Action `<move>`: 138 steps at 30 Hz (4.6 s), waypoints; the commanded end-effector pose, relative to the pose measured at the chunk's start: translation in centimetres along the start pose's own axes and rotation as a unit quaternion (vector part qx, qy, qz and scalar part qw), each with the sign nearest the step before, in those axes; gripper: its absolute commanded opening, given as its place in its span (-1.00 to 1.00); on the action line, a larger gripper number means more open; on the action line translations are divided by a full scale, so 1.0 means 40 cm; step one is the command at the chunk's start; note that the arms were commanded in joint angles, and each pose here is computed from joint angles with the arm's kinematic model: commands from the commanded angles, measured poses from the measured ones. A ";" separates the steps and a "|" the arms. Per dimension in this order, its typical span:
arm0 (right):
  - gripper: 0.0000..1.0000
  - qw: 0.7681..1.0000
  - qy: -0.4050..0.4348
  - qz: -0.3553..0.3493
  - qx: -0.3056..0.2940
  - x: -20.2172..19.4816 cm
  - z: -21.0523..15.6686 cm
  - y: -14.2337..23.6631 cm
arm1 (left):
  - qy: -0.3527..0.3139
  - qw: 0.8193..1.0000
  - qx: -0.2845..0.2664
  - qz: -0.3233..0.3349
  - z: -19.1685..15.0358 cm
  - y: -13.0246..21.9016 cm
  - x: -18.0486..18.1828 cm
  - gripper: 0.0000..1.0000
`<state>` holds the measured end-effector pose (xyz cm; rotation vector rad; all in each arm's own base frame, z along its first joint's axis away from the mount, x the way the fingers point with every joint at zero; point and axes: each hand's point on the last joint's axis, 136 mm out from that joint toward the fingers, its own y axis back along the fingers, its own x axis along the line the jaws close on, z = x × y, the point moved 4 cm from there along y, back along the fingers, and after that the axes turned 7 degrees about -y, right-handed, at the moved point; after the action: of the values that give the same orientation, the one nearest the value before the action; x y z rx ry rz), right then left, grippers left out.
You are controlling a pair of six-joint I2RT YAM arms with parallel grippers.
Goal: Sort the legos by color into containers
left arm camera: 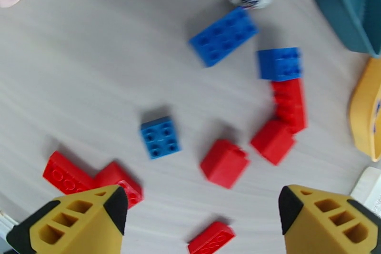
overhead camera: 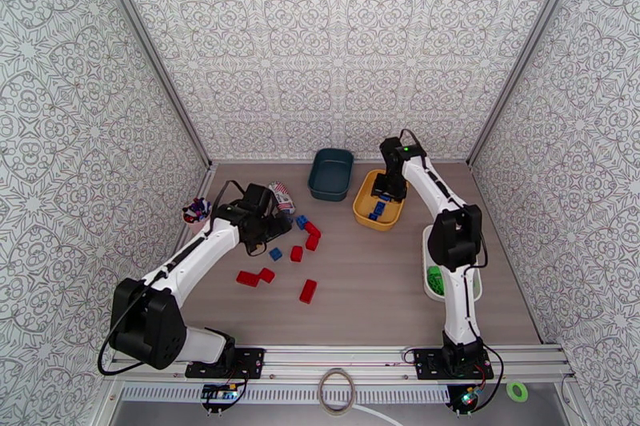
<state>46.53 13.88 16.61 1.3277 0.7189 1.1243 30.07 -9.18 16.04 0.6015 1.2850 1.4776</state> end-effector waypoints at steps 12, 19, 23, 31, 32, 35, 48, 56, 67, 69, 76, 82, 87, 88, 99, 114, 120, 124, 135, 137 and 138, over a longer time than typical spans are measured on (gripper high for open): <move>0.37 0.996 0.086 0.028 -0.015 0.066 -0.071 0.105 | 0.002 0.996 0.080 0.051 -0.055 -0.130 0.045 0.49; 0.38 0.980 0.187 0.071 0.007 0.185 -0.229 0.117 | 0.012 0.993 0.102 0.058 -0.062 -0.184 0.042 0.39; 0.40 0.964 0.235 0.119 0.039 0.258 -0.338 0.102 | 0.019 0.992 0.104 0.062 -0.060 -0.199 0.042 0.36; 0.40 0.943 0.292 0.146 0.067 0.327 -0.479 0.084 | 0.032 0.992 0.104 0.067 -0.051 -0.219 0.044 0.28; 0.39 0.943 0.291 0.144 0.070 0.326 -0.485 0.079 | 0.033 0.992 0.105 0.069 -0.051 -0.222 0.046 0.27; 0.38 0.946 0.284 0.138 0.070 0.316 -0.487 0.070 | 0.040 0.991 0.106 0.072 -0.050 -0.231 0.049 0.23; 0.30 0.951 0.271 0.128 0.071 0.296 -0.493 0.062 | 0.057 0.991 0.103 0.070 -0.030 -0.251 0.054 0.06; 0.22 0.959 0.257 0.102 0.061 0.261 -0.485 0.057 | 0.048 0.993 0.093 0.060 -0.034 -0.233 0.029 -0.17; 0.21 0.977 0.183 0.098 0.045 0.147 -0.433 0.075 | 0.007 0.999 0.052 0.003 -0.015 -0.153 -0.091 -0.26; 0.21 0.980 0.165 0.103 0.043 0.125 -0.423 0.082 | -0.001 0.999 0.042 -0.015 -0.007 -0.138 -0.123 -0.26; 0.21 0.989 0.095 0.110 0.033 0.026 -0.384 0.105 | -0.045 0.992 0.017 -0.118 0.016 -0.094 -0.286 -0.26; 0.21 0.991 0.036 0.125 0.038 -0.056 -0.370 0.116 | -0.077 0.976 0.027 -0.201 0.003 -0.091 -0.431 -0.27; 0.22 0.991 0.005 0.131 0.029 -0.117 -0.376 0.138 | -0.094 0.960 0.045 -0.261 -0.021 -0.097 -0.537 -0.28; 0.22 0.991 0.000 0.131 0.027 -0.131 -0.379 0.143 | -0.095 0.957 0.047 -0.272 -0.026 -0.098 -0.558 -0.28; 0.24 0.992 -0.034 0.117 0.021 -0.238 -0.430 0.175 | -0.098 0.933 0.063 -0.339 -0.050 -0.131 -0.710 -0.28; 0.25 0.993 -0.036 0.108 0.017 -0.277 -0.468 0.203 | -0.031 0.908 0.061 -0.413 -0.010 -0.174 -0.822 -0.28; 0.25 0.993 -0.036 0.109 0.019 -0.272 -0.463 0.206 | -0.022 0.910 0.059 -0.409 0.000 -0.195 -0.846 -0.16; 0.25 0.993 -0.036 0.110 0.017 -0.269 -0.460 0.213 | -0.012 0.913 0.055 -0.405 0.013 -0.209 -0.847 0.21; 0.31 0.992 -0.028 0.121 0.021 -0.251 -0.449 0.206 | -0.083 0.926 0.004 -0.368 0.051 -0.060 -0.801 0.55; 0.32 0.992 -0.024 0.125 0.020 -0.242 -0.440 0.206 | -0.103 0.936 -0.010 -0.337 0.052 -0.029 -0.762 0.56; 0.32 0.992 -0.022 0.126 0.020 -0.236 -0.436 0.206 | -0.114 0.941 -0.017 -0.320 0.052 -0.012 -0.738 0.57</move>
<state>24.61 10.28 19.09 1.5083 0.5737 1.2378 43.54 -38.26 19.15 0.2277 1.2549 0.7919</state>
